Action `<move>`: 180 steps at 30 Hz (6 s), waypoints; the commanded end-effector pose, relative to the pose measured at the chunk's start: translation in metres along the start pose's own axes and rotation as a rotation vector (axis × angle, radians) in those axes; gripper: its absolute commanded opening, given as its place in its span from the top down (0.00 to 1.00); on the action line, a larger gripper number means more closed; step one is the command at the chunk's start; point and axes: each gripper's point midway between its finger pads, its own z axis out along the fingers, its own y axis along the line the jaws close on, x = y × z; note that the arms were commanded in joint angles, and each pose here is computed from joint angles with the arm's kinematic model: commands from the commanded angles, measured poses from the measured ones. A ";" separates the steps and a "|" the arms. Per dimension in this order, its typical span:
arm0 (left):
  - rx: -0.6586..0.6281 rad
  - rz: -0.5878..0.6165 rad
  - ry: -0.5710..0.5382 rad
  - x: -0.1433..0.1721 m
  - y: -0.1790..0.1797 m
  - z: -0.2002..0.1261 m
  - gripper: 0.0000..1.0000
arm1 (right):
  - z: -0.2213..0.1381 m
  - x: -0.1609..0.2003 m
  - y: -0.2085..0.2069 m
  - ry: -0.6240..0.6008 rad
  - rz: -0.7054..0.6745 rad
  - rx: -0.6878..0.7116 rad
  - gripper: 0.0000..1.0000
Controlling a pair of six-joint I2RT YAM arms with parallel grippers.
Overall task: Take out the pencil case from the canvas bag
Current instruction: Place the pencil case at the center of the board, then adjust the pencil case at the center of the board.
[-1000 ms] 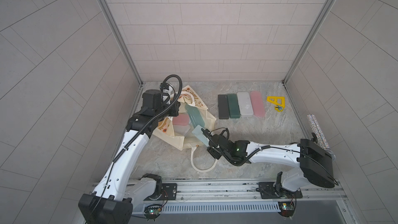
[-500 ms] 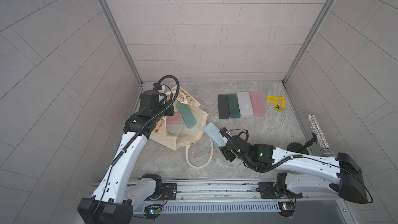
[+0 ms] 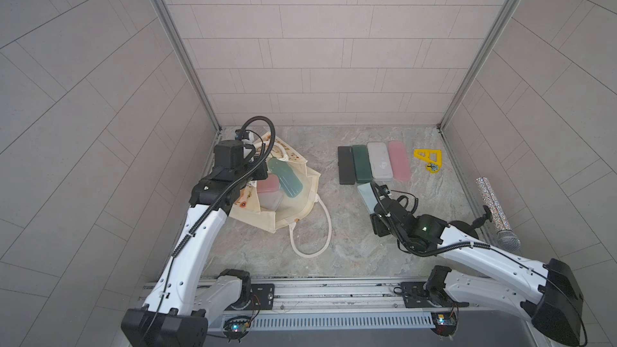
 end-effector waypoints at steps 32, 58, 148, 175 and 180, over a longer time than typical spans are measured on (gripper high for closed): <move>0.256 0.015 0.000 -0.009 -0.050 -0.003 1.00 | 0.006 0.004 -0.113 0.371 0.234 0.215 0.36; 0.279 0.008 0.023 -0.004 -0.054 -0.001 1.00 | 0.058 0.074 -0.121 0.520 0.365 0.286 0.14; 0.307 0.021 0.044 -0.008 -0.085 -0.015 1.00 | 0.114 -0.007 -0.089 0.360 0.171 0.207 0.73; 0.292 0.027 0.049 -0.006 -0.083 -0.015 1.00 | 0.099 0.030 -0.094 0.422 0.238 0.241 0.71; 0.298 0.026 0.046 -0.007 -0.084 -0.016 1.00 | 0.095 0.032 -0.101 0.427 0.227 0.277 0.72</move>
